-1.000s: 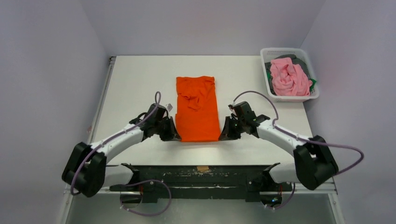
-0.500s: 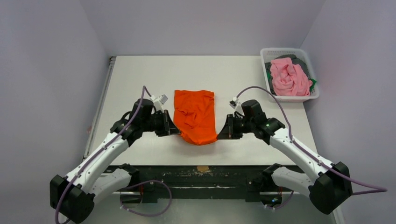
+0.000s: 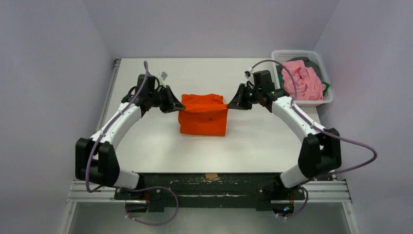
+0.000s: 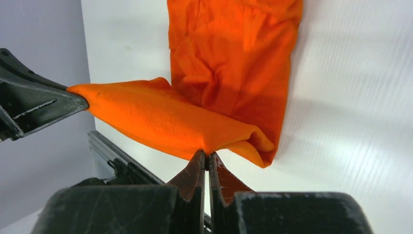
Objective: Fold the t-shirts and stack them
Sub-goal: Fold the long partially folded tshirt into a neat square
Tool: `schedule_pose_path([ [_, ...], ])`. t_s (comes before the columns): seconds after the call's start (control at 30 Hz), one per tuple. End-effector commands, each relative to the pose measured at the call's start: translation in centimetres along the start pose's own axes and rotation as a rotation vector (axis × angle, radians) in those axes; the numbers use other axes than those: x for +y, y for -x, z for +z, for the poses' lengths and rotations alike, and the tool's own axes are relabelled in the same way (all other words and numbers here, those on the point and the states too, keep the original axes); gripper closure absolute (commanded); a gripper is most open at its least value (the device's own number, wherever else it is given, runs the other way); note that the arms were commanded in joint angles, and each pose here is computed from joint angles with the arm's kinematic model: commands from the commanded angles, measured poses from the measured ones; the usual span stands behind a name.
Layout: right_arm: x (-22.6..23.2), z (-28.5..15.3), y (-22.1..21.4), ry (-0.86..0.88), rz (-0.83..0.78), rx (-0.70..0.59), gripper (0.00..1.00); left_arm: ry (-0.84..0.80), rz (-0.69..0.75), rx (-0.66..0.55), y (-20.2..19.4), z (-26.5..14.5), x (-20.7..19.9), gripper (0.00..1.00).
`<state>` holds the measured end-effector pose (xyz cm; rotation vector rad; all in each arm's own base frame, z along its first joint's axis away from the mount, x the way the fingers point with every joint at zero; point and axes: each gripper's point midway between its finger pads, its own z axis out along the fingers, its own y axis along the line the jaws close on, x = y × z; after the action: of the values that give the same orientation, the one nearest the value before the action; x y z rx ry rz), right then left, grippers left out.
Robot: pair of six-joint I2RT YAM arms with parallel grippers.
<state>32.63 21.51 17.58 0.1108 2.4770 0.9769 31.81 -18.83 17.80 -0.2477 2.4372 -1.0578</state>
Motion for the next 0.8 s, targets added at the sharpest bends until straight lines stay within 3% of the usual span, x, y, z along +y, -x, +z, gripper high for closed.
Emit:
schedule_pose_path([
  [0.0,0.2,1.1,4.7,-0.024,-0.061,-0.080,1.00,-0.016,0.037,-0.059,4.4,0.6,-0.4,1.00],
  [0.53,-5.5,9.3,12.2,-0.147,-0.015,-0.118,0.98,0.096,-0.068,-0.022,12.6,9.2,5.3,0.98],
  [0.57,-5.9,10.0,12.9,-0.147,-0.020,-0.129,0.92,0.101,-0.072,-0.027,13.2,9.8,5.8,0.89],
  [0.63,-6.5,11.0,14.4,-0.155,-0.027,-0.144,0.65,0.118,-0.071,-0.042,14.8,10.1,6.1,0.55],
  [0.7,-6.8,11.2,15.7,-0.181,-0.040,-0.143,0.44,0.148,-0.063,-0.054,16.0,9.6,5.9,0.29],
  [0.77,-6.7,10.7,15.8,-0.201,-0.058,-0.131,0.26,0.179,-0.045,-0.069,16.1,8.6,5.8,0.14],
])
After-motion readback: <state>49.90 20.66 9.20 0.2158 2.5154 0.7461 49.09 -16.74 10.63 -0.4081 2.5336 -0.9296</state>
